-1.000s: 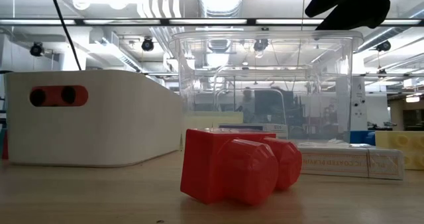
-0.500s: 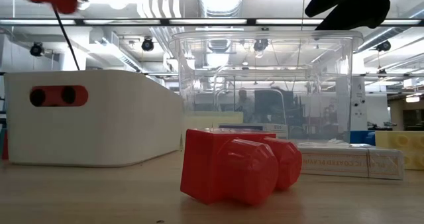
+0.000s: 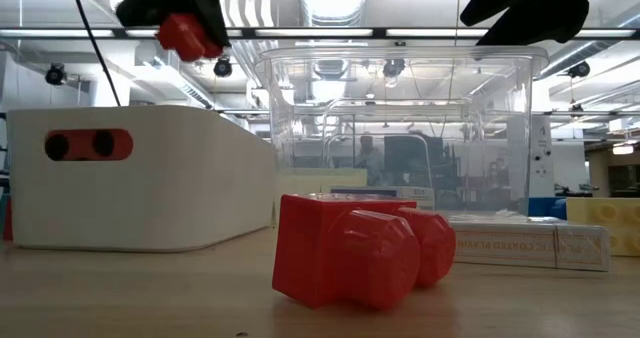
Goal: Pick & Place Toys
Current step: Put the orange game piece into the yellow bin
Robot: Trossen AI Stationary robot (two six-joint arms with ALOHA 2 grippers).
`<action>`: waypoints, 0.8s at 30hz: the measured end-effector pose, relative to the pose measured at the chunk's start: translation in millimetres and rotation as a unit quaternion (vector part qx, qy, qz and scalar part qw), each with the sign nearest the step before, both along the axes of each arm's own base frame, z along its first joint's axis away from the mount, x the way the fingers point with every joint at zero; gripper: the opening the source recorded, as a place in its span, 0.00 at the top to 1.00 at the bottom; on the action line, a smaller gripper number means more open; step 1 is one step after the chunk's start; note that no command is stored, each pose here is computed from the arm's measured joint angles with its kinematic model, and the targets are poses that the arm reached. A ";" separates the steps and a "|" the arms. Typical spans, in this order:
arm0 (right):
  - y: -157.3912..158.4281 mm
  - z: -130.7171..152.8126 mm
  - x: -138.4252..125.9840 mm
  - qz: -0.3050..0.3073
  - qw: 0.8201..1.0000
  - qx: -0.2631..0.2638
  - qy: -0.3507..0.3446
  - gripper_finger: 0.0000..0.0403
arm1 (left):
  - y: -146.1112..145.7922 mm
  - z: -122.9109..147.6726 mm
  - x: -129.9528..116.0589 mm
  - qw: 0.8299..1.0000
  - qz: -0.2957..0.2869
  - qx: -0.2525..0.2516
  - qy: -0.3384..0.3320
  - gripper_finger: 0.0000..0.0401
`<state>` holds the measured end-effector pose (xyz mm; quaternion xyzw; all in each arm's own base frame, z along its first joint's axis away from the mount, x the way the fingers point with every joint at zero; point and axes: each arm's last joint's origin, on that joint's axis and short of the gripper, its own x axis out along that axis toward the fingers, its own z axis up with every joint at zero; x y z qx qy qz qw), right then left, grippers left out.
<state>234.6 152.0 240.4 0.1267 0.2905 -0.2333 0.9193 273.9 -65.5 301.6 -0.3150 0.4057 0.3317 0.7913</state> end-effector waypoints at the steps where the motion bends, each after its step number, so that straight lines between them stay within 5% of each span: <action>1: 0.0 0.0 0.0 0.000 1.000 0.000 0.000 0.19 | 9.7 -0.9 1.9 1.000 0.004 -0.006 0.008 1.00; 5: 0.1 0.0 0.0 0.000 1.000 0.000 0.000 0.19 | 61.2 -2.0 7.6 0.998 0.047 -0.043 0.025 1.00; 13: 0.1 0.0 0.0 0.000 1.000 0.000 0.000 0.19 | 146.0 -16.0 6.6 0.993 0.037 -0.107 0.013 1.00; 24: 0.0 0.0 0.0 0.000 1.000 0.000 0.000 0.19 | 183.9 -63.8 -6.2 0.987 0.082 -0.138 -0.030 1.00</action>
